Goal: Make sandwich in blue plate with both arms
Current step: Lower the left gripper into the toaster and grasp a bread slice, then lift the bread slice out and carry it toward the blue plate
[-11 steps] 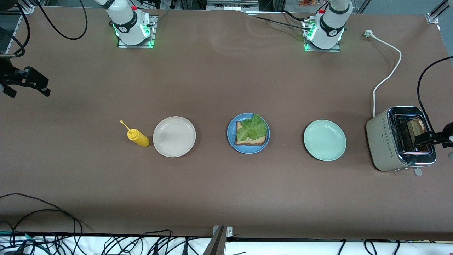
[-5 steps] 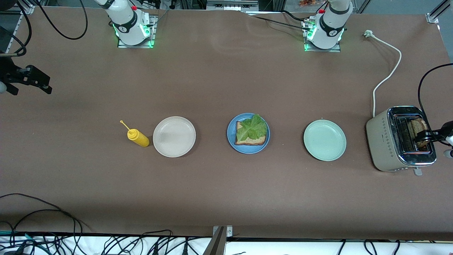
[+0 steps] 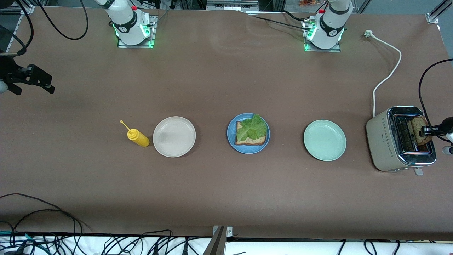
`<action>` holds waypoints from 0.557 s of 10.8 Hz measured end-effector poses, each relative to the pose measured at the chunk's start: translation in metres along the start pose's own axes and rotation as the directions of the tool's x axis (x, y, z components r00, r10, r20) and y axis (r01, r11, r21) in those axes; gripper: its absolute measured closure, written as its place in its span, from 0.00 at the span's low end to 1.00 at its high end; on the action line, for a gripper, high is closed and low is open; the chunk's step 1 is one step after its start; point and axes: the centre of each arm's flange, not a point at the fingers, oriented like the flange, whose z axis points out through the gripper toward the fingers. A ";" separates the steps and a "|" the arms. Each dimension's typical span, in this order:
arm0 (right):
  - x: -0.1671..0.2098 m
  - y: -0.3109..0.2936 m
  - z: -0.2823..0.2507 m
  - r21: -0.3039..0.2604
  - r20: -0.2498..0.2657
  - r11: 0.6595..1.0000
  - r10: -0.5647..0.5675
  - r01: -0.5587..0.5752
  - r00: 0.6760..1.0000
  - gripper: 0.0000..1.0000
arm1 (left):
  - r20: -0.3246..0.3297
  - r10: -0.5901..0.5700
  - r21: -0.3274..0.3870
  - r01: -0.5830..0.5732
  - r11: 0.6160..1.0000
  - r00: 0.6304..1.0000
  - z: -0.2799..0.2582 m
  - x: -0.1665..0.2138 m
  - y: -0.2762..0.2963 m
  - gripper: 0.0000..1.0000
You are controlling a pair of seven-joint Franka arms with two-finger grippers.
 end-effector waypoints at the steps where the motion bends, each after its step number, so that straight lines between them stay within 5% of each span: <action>1: 0.000 -0.002 -0.001 0.019 -0.004 1.000 0.006 -0.006 1.000 0.00 | -0.002 0.000 0.001 0.000 1.000 1.000 -0.002 0.000 0.000 0.85; 6: -0.001 -0.004 0.000 0.038 0.004 0.999 0.015 -0.015 1.000 0.00 | -0.047 0.009 0.018 -0.008 1.000 0.999 -0.084 -0.012 0.012 0.88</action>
